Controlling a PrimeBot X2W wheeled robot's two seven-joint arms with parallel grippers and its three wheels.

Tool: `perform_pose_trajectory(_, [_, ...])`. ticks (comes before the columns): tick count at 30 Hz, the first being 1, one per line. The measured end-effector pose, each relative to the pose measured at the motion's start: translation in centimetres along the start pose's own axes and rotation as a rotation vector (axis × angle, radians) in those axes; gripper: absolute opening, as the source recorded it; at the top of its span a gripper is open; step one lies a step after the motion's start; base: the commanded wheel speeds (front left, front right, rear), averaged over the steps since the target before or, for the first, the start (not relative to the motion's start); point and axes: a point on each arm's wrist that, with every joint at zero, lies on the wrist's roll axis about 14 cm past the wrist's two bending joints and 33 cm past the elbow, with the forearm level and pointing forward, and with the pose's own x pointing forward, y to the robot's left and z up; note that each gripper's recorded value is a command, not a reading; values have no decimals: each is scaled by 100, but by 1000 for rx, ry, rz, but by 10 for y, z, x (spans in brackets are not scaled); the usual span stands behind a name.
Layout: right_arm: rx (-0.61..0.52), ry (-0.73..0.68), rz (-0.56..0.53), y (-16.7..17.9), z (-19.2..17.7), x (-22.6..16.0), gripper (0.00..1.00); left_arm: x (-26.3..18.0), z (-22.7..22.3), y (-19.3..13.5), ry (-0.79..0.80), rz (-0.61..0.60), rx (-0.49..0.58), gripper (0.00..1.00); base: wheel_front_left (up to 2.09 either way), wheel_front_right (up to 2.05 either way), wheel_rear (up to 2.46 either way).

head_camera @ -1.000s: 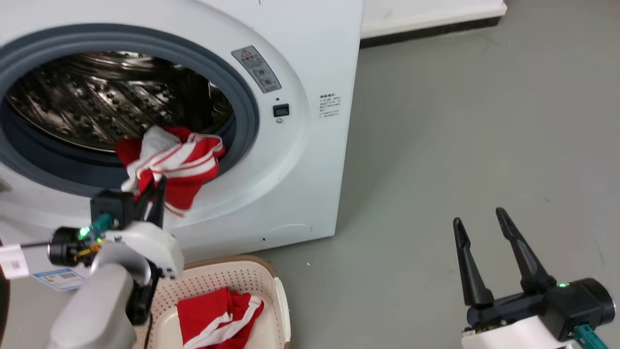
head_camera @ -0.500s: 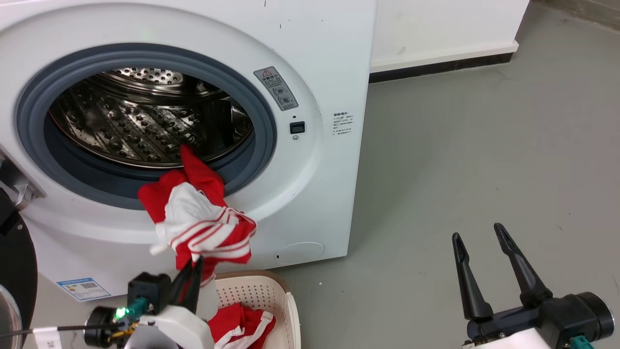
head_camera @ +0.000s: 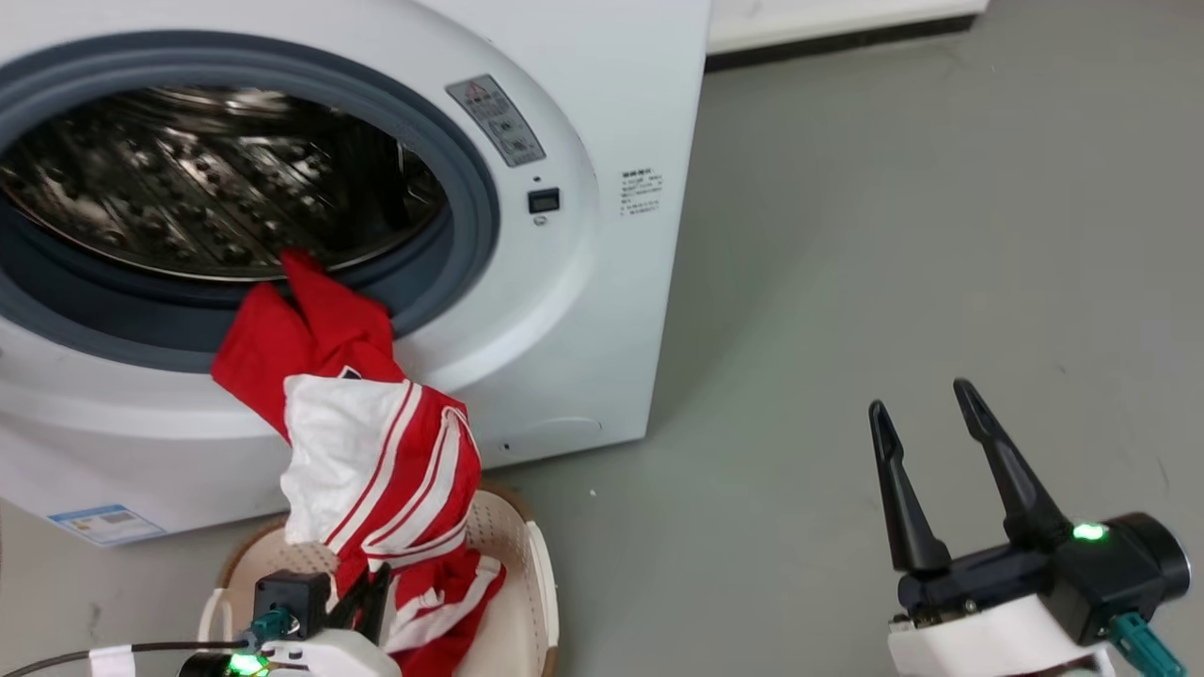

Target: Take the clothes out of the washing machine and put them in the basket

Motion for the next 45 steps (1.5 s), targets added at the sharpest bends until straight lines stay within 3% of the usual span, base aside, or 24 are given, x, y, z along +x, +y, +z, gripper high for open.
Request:
perform_pose_trajectory(15, [-14,60,-21,-15,-33,46,100,57,-108,4,354,-25,-61,0,0,0,0])
perform_pose_trajectory(30, [-21,133,-23,-22,-77,77,100,74,-187,0,660,-44,-100,0,0,0,0])
perform_pose_trajectory(45, [-34,207,-29,-29,-120,90,100,99,-219,16,736,36,-118,0,0,0,0])
